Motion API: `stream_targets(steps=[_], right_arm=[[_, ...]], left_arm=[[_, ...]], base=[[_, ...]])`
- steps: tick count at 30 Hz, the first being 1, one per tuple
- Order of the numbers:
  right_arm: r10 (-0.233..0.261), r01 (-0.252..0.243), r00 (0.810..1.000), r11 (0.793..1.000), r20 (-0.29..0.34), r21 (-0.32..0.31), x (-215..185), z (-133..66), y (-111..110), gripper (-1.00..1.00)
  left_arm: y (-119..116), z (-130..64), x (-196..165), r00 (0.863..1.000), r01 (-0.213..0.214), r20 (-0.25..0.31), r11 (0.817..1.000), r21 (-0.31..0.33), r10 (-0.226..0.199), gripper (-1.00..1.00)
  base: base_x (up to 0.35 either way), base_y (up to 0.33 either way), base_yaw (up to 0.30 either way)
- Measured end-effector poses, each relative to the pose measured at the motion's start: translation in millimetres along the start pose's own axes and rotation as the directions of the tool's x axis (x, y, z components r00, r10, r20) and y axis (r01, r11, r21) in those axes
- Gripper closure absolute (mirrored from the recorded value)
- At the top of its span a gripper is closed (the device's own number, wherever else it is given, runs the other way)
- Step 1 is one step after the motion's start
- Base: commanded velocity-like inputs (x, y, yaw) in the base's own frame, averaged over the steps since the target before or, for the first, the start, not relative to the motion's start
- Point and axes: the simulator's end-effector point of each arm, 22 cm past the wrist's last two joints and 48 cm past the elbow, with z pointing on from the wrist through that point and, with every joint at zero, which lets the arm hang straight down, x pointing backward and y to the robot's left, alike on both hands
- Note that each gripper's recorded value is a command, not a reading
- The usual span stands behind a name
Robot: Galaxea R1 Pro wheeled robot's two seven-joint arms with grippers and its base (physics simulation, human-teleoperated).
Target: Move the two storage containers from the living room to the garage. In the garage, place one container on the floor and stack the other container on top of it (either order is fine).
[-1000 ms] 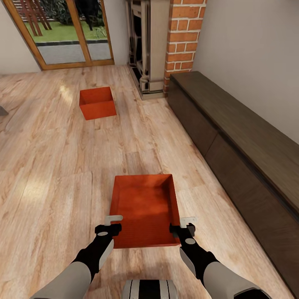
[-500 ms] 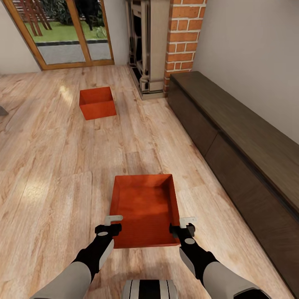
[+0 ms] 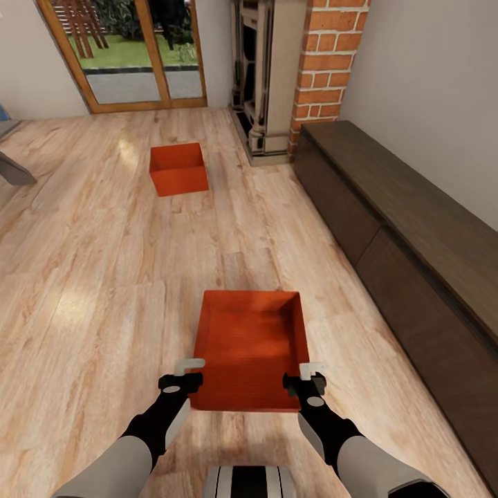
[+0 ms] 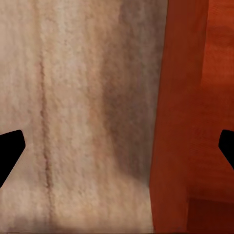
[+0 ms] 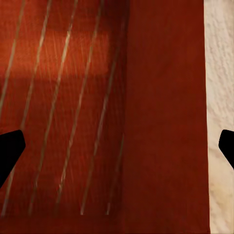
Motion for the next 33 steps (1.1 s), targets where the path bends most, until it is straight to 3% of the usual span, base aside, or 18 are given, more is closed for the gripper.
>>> stream_targets(steps=[19,33], right_arm=[[-0.002,0.002,1.000,1.000,0.014,0.006,-1.4,2.3,-11.7,-1.00],[0.046,-0.045,0.999,0.997,-0.004,0.066,7.1,7.7,-55.2,-1.00]], left_arm=[[-1.2,-0.2,0.0,1.000,0.000,0.000,1.000,0.002,0.000,-1.00],[-2.2,-0.5,-0.6,1.000,0.001,0.001,1.000,0.003,-0.001,-1.00]], base=[[0.000,0.000,0.011],[0.000,0.000,0.000]])
